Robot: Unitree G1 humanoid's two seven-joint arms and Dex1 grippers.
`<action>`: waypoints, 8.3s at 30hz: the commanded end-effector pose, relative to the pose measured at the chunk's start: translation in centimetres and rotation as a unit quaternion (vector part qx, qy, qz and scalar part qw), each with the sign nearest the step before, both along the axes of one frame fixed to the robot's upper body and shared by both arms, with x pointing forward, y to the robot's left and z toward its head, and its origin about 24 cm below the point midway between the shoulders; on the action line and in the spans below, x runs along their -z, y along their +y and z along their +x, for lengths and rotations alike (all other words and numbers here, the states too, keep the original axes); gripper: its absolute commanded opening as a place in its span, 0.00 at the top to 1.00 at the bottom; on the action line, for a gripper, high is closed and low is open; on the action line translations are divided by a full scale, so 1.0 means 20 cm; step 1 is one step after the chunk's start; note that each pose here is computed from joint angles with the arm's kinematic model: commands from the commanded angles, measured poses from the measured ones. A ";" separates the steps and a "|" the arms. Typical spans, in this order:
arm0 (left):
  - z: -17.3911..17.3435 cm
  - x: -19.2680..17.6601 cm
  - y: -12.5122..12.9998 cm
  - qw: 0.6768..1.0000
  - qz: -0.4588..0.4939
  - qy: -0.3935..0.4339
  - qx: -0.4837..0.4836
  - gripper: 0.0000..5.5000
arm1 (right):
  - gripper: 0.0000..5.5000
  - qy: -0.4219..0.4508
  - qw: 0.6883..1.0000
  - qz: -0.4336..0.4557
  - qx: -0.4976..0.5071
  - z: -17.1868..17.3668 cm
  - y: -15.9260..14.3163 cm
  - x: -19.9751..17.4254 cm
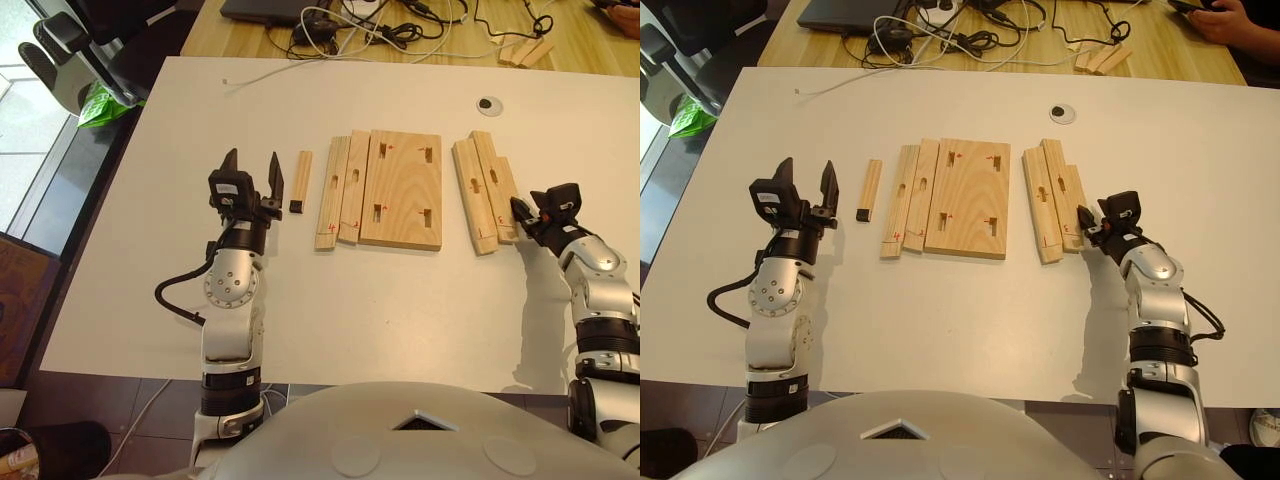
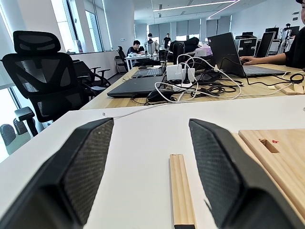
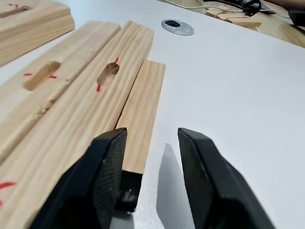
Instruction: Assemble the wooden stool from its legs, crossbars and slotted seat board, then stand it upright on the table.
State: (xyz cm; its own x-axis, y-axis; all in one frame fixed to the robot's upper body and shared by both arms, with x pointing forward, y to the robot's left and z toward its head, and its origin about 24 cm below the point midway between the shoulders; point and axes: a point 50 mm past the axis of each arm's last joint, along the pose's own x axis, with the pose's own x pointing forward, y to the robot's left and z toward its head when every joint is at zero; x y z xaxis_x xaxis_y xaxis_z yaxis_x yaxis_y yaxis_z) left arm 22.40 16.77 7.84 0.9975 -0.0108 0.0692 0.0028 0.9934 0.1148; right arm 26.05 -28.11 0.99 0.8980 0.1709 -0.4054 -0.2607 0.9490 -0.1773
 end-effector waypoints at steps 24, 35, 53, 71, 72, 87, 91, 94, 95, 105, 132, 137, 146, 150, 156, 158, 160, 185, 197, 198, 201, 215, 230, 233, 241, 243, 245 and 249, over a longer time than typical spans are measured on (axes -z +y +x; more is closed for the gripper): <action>-0.01 0.00 -0.01 1.000 0.000 0.003 -0.009 0.47 | 0.64 0.017 0.997 0.040 0.071 0.01 0.09 0.02; -0.02 0.01 -0.01 1.000 -0.002 0.004 -0.015 0.47 | 0.44 0.002 0.995 0.051 0.090 -0.03 0.17 -0.04; 0.00 0.00 -0.01 1.000 -0.008 -0.005 -0.021 0.47 | 0.44 0.082 0.988 -0.050 0.119 -0.09 0.08 0.03; 0.00 -0.01 -0.02 1.000 -0.012 -0.010 -0.025 0.47 | 0.44 0.107 0.971 0.140 0.162 -0.08 0.26 -0.04; 0.00 -0.01 -0.02 1.000 -0.012 -0.010 -0.025 0.47 | 0.44 0.106 0.973 0.122 0.162 -0.09 0.25 -0.03; 0.00 -0.02 -0.02 0.999 -0.015 -0.011 -0.026 0.47 | 0.64 0.127 0.973 0.110 0.159 -0.13 0.25 0.05; 0.01 -0.03 -0.01 0.998 -0.048 0.000 -0.032 0.47 | 0.75 0.112 0.977 0.100 0.152 -0.12 0.24 0.03; 0.06 -0.05 0.01 0.987 -0.152 0.037 -0.027 0.47 | 0.77 0.062 0.986 0.060 0.145 -0.07 0.21 -0.04; 0.08 -0.05 0.01 0.976 -0.210 0.064 -0.012 0.47 | 0.77 0.035 0.989 0.044 0.137 -0.04 0.20 -0.08; 0.22 -0.27 -0.03 0.886 -0.388 0.156 0.200 0.47 | 0.77 -0.147 0.987 0.065 -0.025 0.10 0.34 -0.45; 0.17 -0.38 -0.36 0.780 -0.483 0.222 0.332 0.47 | 0.77 -0.152 0.929 0.193 -0.276 -0.15 0.85 -0.63; 0.18 -0.42 -0.34 0.779 -0.489 0.205 0.335 0.47 | 0.77 -0.129 0.927 0.184 -0.301 -0.19 0.83 -0.59; 0.16 -0.47 -0.32 0.774 -0.493 0.191 0.348 0.47 | 0.77 -0.132 0.926 0.184 -0.303 -0.19 0.81 -0.60; 0.16 -0.47 -0.32 0.772 -0.495 0.194 0.349 0.59 | 0.77 -0.140 0.921 0.192 -0.308 -0.18 0.83 -0.62; 0.16 -0.46 -0.32 0.771 -0.497 0.195 0.347 0.76 | 0.77 -0.149 0.917 0.198 -0.314 -0.18 0.84 -0.66; 0.16 -0.46 -0.32 0.773 -0.494 0.197 0.345 0.82 | 0.77 -0.151 0.915 0.199 -0.316 -0.18 0.84 -0.66; 0.16 -0.45 -0.32 0.776 -0.493 0.199 0.341 0.88 | 0.77 -0.151 0.915 0.199 -0.316 -0.19 0.84 -0.67; 0.22 -0.44 -0.15 0.926 -0.312 0.107 0.184 0.93 | 0.55 -0.140 0.949 0.172 -0.225 -0.12 0.70 -0.57; 0.24 -0.19 -0.19 0.967 -0.191 0.115 0.124 0.93 | 0.55 -0.139 0.953 0.179 -0.200 -0.11 0.68 -0.53; 0.25 -0.19 -0.19 0.973 -0.168 0.102 0.118 0.93 | 0.55 -0.140 0.953 0.180 -0.200 -0.11 0.68 -0.53; 0.28 -0.17 -0.20 0.979 -0.143 0.086 0.116 0.93 | 0.55 -0.140 0.952 0.181 -0.201 -0.11 0.69 -0.53; 0.36 -0.03 -0.26 0.982 -0.140 0.086 0.095 0.93 | 0.55 -0.147 0.950 0.185 -0.205 -0.11 0.70 -0.54; 0.34 0.08 -0.27 0.980 -0.142 0.111 0.081 0.93 | 0.55 -0.149 0.950 0.183 -0.207 -0.10 0.69 -0.55; 0.34 0.10 -0.26 0.981 -0.139 0.116 0.074 0.93 | 0.55 -0.150 0.949 0.183 -0.207 -0.10 0.69 -0.55; 0.36 0.08 -0.27 0.980 -0.146 0.105 0.081 0.93 | 0.55 -0.153 0.949 0.184 -0.207 -0.09 0.70 -0.56; 0.37 0.05 -0.28 0.980 -0.152 0.095 0.084 0.93 | 0.55 -0.154 0.948 0.184 -0.208 -0.09 0.70 -0.56; 0.37 0.04 -0.29 0.980 -0.158 0.092 0.084 0.93 | 0.55 -0.154 0.948 0.184 -0.209 -0.09 0.70 -0.56; 0.39 0.05 -0.29 0.978 -0.170 0.094 0.080 0.93 | 0.55 -0.155 0.947 0.184 -0.213 -0.09 0.70 -0.57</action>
